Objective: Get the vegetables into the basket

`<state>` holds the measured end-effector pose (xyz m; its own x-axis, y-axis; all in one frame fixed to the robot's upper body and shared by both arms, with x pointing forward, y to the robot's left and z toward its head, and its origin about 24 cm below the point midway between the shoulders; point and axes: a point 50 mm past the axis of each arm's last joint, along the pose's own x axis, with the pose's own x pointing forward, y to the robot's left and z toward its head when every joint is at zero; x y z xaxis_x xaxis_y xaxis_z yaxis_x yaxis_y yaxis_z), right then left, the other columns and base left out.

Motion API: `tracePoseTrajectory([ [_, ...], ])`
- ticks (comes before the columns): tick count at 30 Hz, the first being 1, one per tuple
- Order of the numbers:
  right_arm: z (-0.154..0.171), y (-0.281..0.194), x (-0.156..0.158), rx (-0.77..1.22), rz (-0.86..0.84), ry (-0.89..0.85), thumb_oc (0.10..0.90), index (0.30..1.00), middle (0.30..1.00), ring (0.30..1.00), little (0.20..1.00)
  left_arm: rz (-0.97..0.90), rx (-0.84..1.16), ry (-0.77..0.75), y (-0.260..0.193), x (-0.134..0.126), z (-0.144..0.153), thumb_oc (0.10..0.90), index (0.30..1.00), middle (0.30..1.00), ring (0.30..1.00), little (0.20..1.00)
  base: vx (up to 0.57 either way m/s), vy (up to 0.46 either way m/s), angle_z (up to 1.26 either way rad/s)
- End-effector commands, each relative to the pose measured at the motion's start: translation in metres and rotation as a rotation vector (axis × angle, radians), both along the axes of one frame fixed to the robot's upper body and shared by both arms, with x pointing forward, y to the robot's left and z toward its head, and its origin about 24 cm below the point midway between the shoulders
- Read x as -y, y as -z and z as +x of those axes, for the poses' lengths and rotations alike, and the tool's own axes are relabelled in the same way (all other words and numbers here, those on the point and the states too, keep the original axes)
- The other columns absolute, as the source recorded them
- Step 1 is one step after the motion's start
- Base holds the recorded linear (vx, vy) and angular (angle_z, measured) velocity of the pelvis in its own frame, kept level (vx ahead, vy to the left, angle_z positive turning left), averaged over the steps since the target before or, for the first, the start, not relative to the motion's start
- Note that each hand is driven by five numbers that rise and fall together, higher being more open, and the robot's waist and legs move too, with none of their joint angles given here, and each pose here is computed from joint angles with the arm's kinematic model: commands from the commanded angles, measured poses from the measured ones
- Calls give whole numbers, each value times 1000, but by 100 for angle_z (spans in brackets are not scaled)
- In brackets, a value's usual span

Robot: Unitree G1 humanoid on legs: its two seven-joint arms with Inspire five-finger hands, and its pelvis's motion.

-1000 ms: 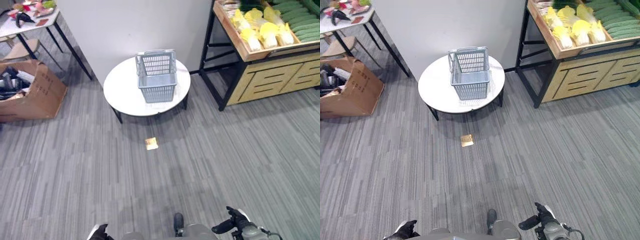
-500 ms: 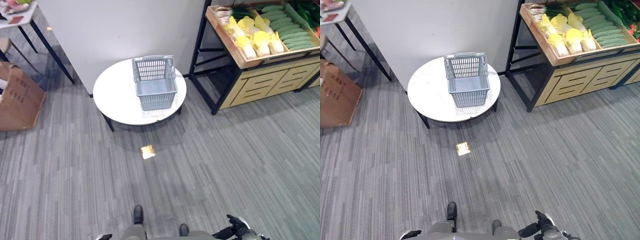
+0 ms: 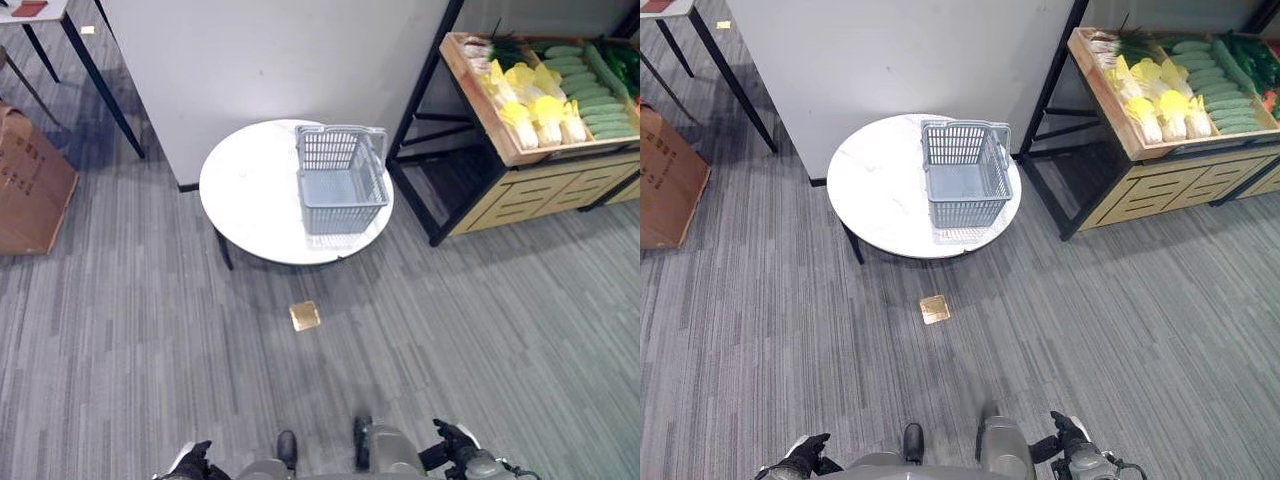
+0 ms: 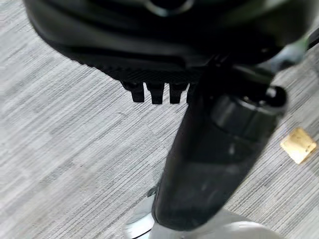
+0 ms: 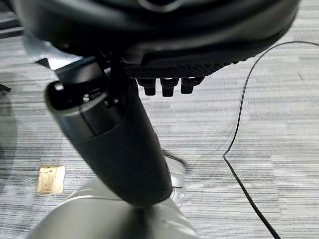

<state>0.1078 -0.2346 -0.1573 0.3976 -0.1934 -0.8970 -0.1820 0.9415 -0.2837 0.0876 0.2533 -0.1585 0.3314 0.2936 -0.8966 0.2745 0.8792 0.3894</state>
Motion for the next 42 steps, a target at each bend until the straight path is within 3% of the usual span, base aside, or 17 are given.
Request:
tracePoseTrajectory([
  [1,12,-5,5,40,-18,-29,900,1000,1000,1000,1000,-1,52,14,-3,-1,8,900,1000,1000,1000,1000,239,-93,43],
  [21,0,-13,44,19,-110,51,900,1000,1000,1000,1000,-45,50,18,1,15,9,900,1000,1000,1000,1000,243,-162,33],
  [33,-8,-5,26,-28,-67,4,900,1000,1000,1000,1000,-38,-3,37,4,13,-6,900,1000,1000,1000,1000,184,218,-52],
  [42,10,-5,7,27,-23,-33,900,1000,1000,1000,1000,-1,13,21,-1,-2,0,900,1000,1000,1000,1000,28,127,-15],
])
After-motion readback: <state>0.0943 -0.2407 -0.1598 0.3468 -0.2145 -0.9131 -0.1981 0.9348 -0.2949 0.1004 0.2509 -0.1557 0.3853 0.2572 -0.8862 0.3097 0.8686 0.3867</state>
